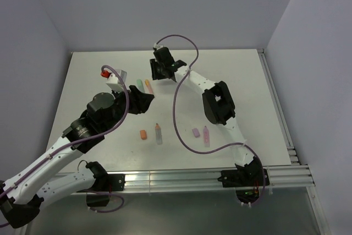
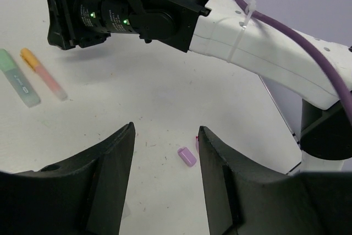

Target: Insert the pens into the pen caps

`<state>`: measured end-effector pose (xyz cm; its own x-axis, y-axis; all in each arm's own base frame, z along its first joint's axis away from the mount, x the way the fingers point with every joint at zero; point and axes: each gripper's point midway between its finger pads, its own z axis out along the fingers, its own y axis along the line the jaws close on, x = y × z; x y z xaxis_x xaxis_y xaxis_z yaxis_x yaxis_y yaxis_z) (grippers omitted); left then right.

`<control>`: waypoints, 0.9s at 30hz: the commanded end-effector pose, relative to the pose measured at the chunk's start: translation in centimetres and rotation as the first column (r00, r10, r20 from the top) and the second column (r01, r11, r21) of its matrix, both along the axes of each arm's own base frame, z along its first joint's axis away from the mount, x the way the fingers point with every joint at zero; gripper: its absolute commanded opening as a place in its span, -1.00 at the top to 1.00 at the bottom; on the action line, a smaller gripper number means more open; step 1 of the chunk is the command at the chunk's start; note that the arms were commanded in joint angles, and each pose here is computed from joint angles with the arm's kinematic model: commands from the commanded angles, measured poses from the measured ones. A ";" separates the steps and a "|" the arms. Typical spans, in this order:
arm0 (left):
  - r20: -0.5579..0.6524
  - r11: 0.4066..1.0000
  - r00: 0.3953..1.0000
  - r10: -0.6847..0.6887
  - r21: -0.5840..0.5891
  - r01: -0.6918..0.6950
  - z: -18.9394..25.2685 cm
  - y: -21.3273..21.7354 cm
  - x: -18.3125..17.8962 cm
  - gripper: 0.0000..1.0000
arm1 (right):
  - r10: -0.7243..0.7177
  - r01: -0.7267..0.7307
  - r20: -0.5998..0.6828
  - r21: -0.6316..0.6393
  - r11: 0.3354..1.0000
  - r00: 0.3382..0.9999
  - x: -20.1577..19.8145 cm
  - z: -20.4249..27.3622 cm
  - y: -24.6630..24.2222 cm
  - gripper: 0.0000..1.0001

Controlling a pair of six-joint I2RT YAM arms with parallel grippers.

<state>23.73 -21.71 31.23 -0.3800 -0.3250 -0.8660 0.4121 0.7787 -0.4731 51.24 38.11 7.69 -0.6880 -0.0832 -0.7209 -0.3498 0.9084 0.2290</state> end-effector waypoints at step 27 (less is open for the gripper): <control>-0.137 0.923 0.915 0.379 -0.011 -0.384 -1.6 8.3 2.1 -0.16 | -0.083 0.056 -0.211 -0.128 0.990 0.974 -26.7 0.3 -1.5 0.10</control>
<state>25.87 -14.13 29.62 -0.3408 -0.4640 -0.8176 0.0527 0.8589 -0.5094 24.76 36.74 8.15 -0.8280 -0.1664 -0.5354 -0.2990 0.9389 0.1705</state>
